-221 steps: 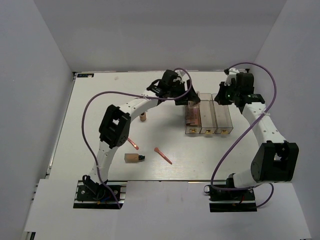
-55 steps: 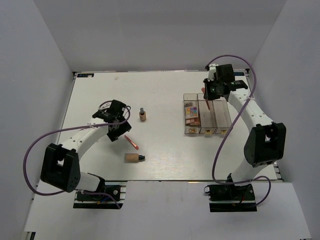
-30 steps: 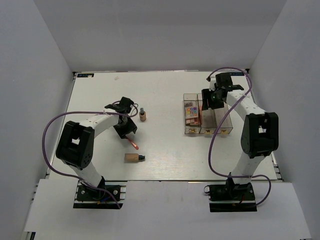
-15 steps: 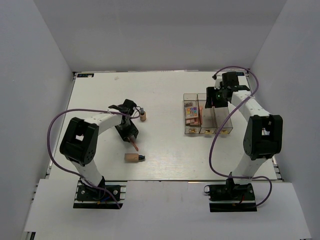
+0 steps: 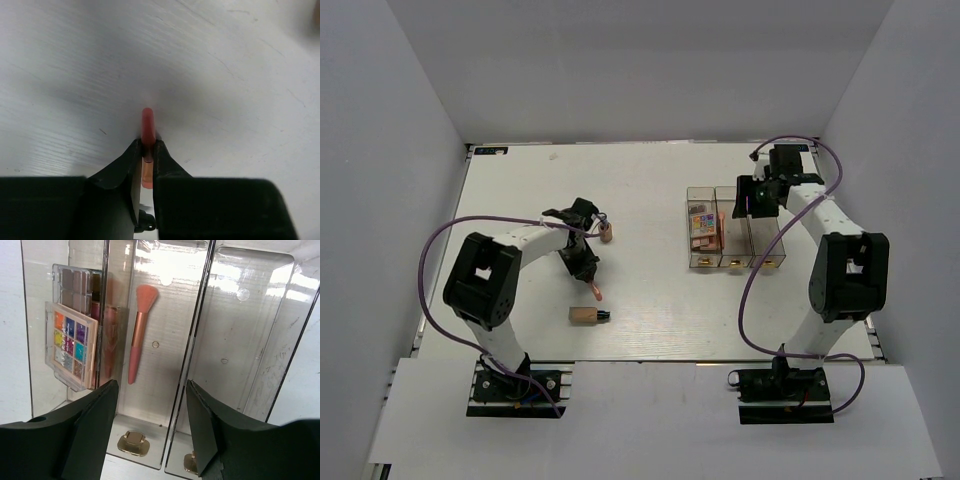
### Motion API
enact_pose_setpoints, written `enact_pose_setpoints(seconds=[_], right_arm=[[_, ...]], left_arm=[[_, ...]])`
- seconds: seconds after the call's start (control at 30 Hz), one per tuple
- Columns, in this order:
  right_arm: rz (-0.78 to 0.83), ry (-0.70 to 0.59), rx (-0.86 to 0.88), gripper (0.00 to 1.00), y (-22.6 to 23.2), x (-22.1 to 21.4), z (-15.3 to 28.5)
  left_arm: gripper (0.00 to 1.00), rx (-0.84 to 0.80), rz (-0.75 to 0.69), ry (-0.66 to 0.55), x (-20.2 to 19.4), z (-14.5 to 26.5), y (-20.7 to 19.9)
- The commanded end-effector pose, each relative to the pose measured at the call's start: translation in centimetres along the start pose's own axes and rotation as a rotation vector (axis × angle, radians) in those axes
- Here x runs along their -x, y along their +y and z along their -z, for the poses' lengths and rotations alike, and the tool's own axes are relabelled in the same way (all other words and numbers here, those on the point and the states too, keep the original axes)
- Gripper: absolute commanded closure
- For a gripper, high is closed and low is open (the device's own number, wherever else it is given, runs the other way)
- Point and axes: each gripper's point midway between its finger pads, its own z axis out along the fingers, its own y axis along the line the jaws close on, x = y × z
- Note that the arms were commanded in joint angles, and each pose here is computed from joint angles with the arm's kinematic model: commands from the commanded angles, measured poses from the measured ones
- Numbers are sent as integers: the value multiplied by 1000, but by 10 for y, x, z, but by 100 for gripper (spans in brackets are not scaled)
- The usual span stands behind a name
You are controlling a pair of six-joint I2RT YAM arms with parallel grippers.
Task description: Organize the makeup
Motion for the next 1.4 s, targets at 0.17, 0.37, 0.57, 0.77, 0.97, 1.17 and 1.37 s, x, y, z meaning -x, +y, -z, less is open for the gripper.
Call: enact_pose_setpoints(seconds=[0.17, 0.37, 0.57, 0.77, 0.97, 1.17, 1.37], right_arm=[[-19, -76, 20, 37, 3, 14, 20], [24, -79, 33, 11, 2, 10, 23], [42, -144, 95, 58, 8, 19, 38], [7, -231, -44, 100, -13, 38, 58], [-82, -298, -94, 100, -35, 45, 79], [-104, -317, -104, 100, -42, 39, 87], [-113, -324, -93, 100, -46, 35, 89]], left_arm=[[98, -72, -44, -38, 12, 13, -25], [100, -268, -138, -168, 44, 85, -78], [100, -672, -372, -194, 33, 160, -158], [100, -993, -564, -93, -1, 190, -252], [100, -1220, -684, -63, -31, 207, -353], [96, -1273, -643, -99, -41, 187, -385], [93, -1313, -632, -103, -62, 174, -406]])
